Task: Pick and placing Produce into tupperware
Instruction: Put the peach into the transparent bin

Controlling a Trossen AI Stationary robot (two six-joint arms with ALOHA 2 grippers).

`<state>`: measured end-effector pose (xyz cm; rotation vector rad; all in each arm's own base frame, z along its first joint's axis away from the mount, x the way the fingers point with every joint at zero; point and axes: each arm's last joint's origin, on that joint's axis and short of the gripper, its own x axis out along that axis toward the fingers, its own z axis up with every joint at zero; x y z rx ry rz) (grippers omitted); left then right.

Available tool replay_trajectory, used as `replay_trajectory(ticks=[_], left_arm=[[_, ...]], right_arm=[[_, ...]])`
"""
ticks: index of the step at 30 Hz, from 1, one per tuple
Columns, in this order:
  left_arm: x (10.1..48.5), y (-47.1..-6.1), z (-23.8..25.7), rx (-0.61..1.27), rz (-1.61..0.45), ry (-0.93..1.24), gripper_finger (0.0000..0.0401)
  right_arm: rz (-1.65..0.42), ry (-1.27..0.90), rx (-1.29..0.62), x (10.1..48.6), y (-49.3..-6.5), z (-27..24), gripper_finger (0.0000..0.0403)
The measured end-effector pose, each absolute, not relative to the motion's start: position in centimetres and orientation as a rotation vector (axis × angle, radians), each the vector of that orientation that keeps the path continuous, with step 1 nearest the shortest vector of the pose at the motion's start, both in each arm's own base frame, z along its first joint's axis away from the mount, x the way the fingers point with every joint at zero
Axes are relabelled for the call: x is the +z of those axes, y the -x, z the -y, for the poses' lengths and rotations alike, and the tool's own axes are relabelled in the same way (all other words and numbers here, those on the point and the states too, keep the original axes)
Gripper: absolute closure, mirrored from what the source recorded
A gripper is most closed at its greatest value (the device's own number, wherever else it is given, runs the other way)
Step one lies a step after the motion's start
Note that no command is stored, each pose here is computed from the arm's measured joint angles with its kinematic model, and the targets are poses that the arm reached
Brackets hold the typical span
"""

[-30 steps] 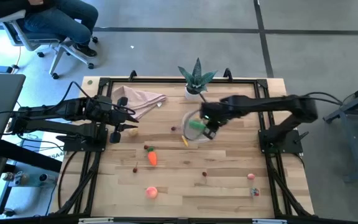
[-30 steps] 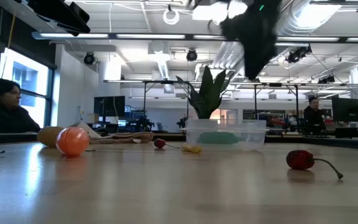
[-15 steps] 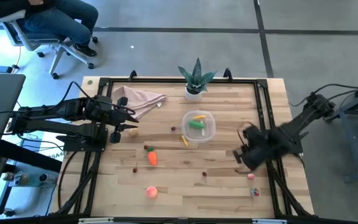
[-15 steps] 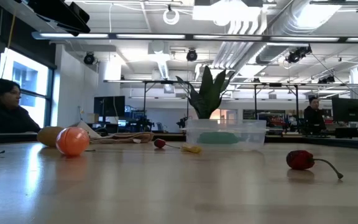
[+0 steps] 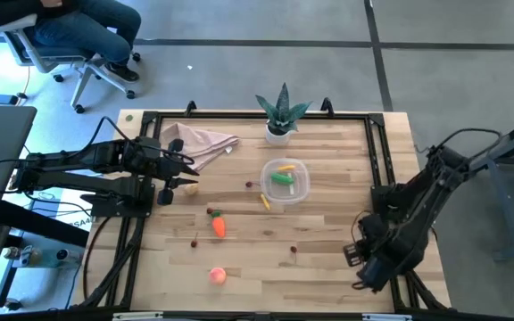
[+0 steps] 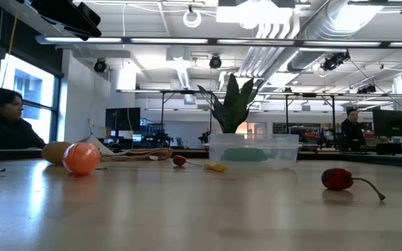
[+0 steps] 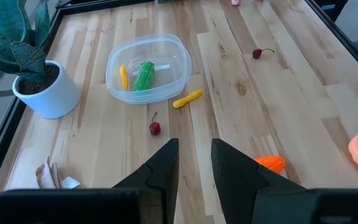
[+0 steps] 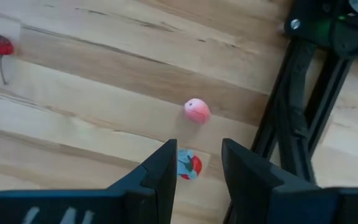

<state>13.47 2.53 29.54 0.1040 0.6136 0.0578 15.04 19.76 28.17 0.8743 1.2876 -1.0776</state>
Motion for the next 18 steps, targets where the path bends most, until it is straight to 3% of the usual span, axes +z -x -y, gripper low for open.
replay_trajectory(ticks=[13, 18], left_arm=[[29.5, -13.5, -2.5, 0.058, -0.614, -0.104, 0.0318], [29.5, -13.5, -2.5, 0.057, -0.613, -0.104, 0.0318]], right_arm=[[-1.335, -0.937, -1.073, 24.8, -16.9, -22.5, 0.0284], [-1.320, -1.002, -0.990, 21.9, -17.4, -20.6, 0.0284]])
